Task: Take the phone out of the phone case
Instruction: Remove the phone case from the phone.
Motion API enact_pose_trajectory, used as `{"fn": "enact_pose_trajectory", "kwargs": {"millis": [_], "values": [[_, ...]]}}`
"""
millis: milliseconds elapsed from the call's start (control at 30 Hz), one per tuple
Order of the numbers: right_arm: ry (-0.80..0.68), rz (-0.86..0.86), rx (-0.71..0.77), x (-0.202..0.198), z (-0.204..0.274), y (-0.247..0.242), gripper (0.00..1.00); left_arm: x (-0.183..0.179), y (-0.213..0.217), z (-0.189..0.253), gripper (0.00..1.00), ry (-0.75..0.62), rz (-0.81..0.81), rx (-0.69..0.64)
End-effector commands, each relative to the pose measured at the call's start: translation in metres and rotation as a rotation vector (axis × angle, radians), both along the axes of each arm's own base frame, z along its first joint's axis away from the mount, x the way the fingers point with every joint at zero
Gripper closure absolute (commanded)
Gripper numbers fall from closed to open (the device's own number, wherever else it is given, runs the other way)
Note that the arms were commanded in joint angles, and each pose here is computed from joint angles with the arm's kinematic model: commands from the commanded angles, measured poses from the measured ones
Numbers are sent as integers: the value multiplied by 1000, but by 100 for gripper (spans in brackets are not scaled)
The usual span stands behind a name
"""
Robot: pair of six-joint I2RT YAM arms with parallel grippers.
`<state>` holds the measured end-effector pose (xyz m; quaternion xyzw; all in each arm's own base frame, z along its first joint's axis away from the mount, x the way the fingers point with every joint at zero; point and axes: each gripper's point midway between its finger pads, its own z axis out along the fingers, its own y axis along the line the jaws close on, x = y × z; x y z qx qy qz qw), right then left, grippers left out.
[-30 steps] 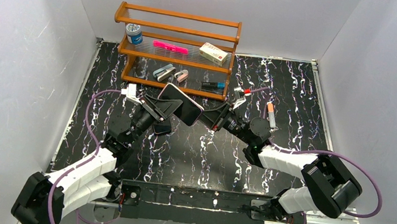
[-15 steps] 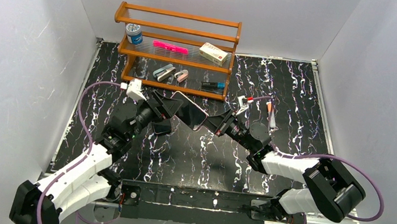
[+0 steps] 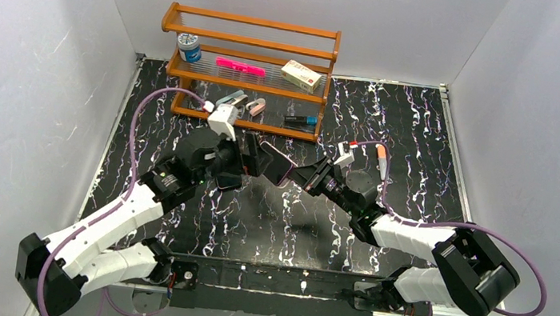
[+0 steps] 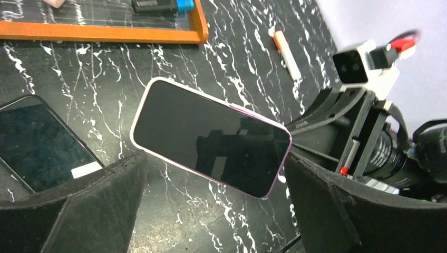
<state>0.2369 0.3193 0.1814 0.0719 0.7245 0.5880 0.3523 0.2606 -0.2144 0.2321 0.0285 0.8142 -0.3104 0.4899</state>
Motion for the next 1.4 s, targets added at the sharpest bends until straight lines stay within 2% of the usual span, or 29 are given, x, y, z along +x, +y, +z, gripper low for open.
{"fn": "enact_pose_trajectory", "kwargs": {"millis": [0, 267, 500, 700, 867, 1367], "values": [[-66, -54, 104, 9, 41, -5, 99, -10, -15, -4, 2, -20, -75, 163], [-32, -62, 100, 10, 38, -6, 99, -21, -39, -8, 6, -92, -98, 381], [-21, -53, 95, 10, 38, -3, 99, -26, -54, -17, 22, -147, -71, 559], [-15, -50, 91, 10, 37, -3, 99, -24, -63, -20, 34, -177, -60, 637], [-21, -43, 87, 10, 39, -1, 99, -21, -67, -28, 40, -184, -44, 691], [-14, -12, 69, 9, 41, 6, 99, -9, -79, -52, 54, -205, -21, 862]]}}
